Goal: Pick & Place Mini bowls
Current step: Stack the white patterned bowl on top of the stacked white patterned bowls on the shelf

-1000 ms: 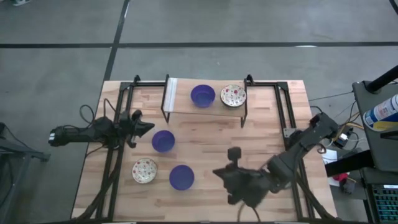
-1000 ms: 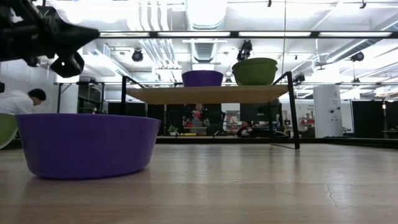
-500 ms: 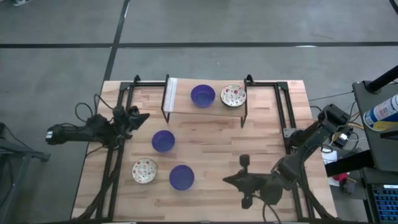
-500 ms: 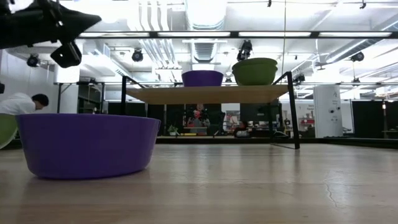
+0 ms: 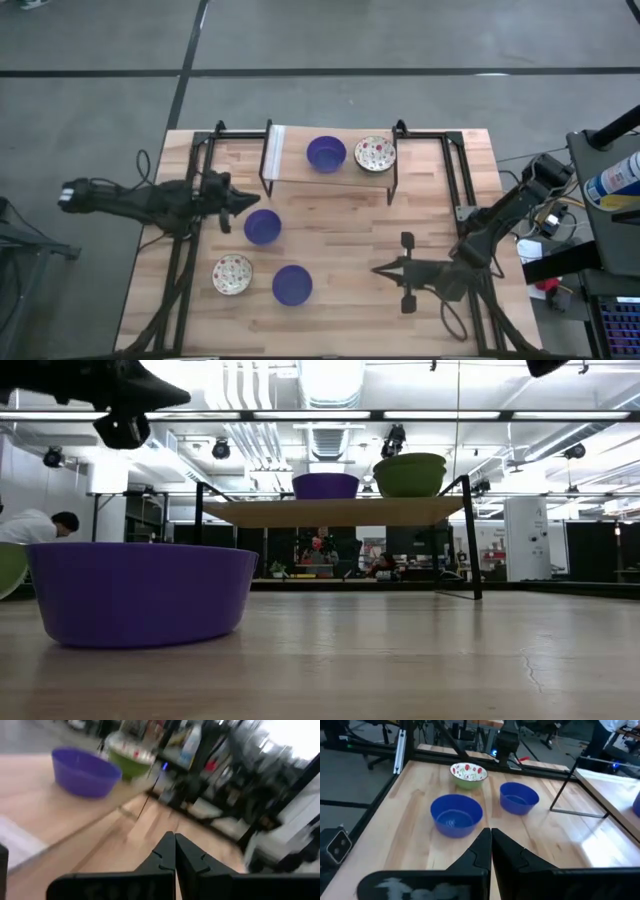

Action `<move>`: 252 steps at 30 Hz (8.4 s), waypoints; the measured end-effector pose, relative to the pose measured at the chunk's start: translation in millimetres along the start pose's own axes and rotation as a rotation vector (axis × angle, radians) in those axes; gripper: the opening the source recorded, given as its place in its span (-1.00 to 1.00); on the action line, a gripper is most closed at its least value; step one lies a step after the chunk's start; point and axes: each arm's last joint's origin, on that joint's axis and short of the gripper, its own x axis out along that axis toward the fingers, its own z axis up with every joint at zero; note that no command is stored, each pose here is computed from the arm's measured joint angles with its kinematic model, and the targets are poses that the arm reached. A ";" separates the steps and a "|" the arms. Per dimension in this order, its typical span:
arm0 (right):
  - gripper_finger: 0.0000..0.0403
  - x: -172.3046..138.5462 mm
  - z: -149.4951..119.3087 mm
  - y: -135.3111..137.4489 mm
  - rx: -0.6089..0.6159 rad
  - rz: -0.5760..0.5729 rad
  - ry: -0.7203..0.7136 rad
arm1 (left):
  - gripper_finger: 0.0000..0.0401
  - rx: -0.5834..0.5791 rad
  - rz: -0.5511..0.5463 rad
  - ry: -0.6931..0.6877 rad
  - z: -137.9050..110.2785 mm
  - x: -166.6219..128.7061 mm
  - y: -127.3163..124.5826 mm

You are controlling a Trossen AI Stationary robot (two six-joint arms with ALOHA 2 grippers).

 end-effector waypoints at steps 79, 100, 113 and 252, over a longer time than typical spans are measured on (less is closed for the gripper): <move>-0.96 9.7 -4.4 -15.4 -0.087 -0.059 0.021 | -0.50 0.166 0.535 1.131 -141.9 8.7 -140.9; -0.96 10.7 -4.2 -16.6 -0.095 -0.061 0.023 | -0.98 0.199 0.519 1.086 -133.3 10.4 -147.5; -0.94 20.6 8.3 -17.8 -0.161 0.193 0.044 | -1.00 0.315 0.321 0.966 -98.2 20.1 -184.6; -0.94 201.9 144.3 -4.2 -0.589 0.877 0.259 | -0.29 0.703 -0.151 0.621 -14.2 48.2 -244.7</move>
